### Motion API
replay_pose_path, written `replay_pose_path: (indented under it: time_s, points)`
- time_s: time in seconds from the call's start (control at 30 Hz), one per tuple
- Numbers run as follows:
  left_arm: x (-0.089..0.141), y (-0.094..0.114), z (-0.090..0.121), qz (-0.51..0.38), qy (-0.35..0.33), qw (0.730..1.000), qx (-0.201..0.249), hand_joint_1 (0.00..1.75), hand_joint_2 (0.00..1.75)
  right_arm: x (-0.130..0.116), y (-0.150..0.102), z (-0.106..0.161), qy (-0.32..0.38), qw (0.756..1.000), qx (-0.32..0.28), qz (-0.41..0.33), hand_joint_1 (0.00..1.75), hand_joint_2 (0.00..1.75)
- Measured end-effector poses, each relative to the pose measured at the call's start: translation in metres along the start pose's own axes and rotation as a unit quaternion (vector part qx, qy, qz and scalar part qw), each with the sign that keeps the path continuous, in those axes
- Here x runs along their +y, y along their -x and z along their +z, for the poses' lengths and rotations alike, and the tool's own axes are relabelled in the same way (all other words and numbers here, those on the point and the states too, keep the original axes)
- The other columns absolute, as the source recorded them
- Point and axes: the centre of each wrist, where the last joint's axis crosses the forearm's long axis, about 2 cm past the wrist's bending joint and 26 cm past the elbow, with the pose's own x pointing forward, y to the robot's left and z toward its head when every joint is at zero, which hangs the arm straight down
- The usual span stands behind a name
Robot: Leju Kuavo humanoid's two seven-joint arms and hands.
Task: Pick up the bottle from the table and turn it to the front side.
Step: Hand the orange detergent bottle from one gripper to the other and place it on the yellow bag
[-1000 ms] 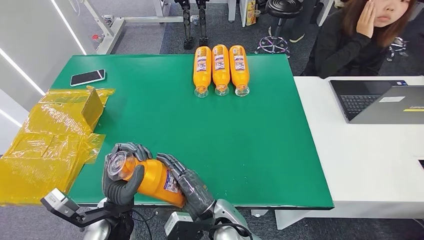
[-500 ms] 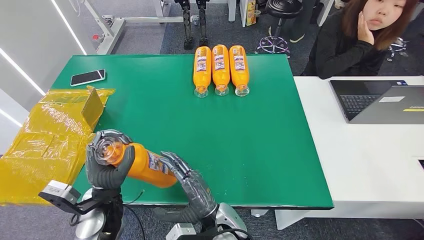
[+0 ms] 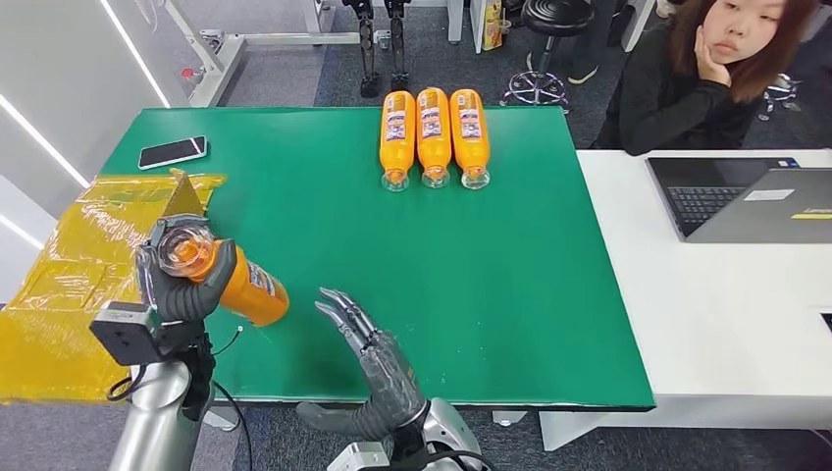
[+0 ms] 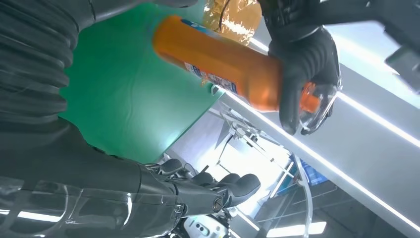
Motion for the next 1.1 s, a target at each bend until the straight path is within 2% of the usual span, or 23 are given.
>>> replay_pose_path:
  time_s: [0.07,0.13,0.17,0.23,0.3,0.43,0.57,0.67,0.9,1.1]
  points:
    - [0.008,0.003,-0.006,-0.05,-0.004,0.999,-0.003,1.75,1.75,0.0,0.0,-0.001,-0.002,1.0,-0.001,0.0,0.0,1.75]
    - [0.018,0.007,-0.015,-0.158,-0.008,0.987,-0.009,1.75,1.75,0.001,0.0,-0.001,-0.002,1.0,-0.001,-0.004,0.0,1.75]
    - [0.024,0.009,-0.021,-0.234,-0.007,0.972,-0.018,1.75,1.75,0.001,0.0,0.0,-0.002,1.0,-0.001,-0.006,0.0,1.75]
    - [0.035,0.013,-0.033,-0.379,0.012,0.924,-0.055,1.75,1.75,0.001,0.001,0.0,-0.002,1.0,-0.002,-0.01,0.0,1.75]
    - [0.044,0.017,-0.041,-0.447,0.037,0.89,-0.078,1.75,1.75,0.002,0.001,0.001,-0.003,1.0,-0.002,-0.011,0.0,1.75]
    - [0.049,0.023,-0.048,-0.49,0.054,0.868,-0.061,1.75,1.75,0.003,0.002,0.002,-0.006,1.0,0.0,-0.012,0.0,1.75]
    - [0.052,0.035,-0.054,-0.57,0.112,0.813,-0.038,1.75,1.75,0.004,0.003,0.002,-0.006,1.0,0.006,-0.024,0.0,1.75]
    - [0.058,0.047,-0.051,-0.595,0.152,0.79,-0.01,1.75,1.75,0.006,0.003,0.003,-0.004,0.999,0.011,-0.034,0.0,1.75]
    - [0.061,0.068,-0.029,-0.599,0.253,0.758,0.057,1.75,1.75,0.007,0.005,0.006,-0.002,0.999,0.021,-0.045,0.0,1.75]
    - [0.057,0.073,-0.018,-0.595,0.281,0.749,0.072,1.75,1.75,0.007,0.007,0.007,-0.002,0.999,0.025,-0.045,0.0,1.75]
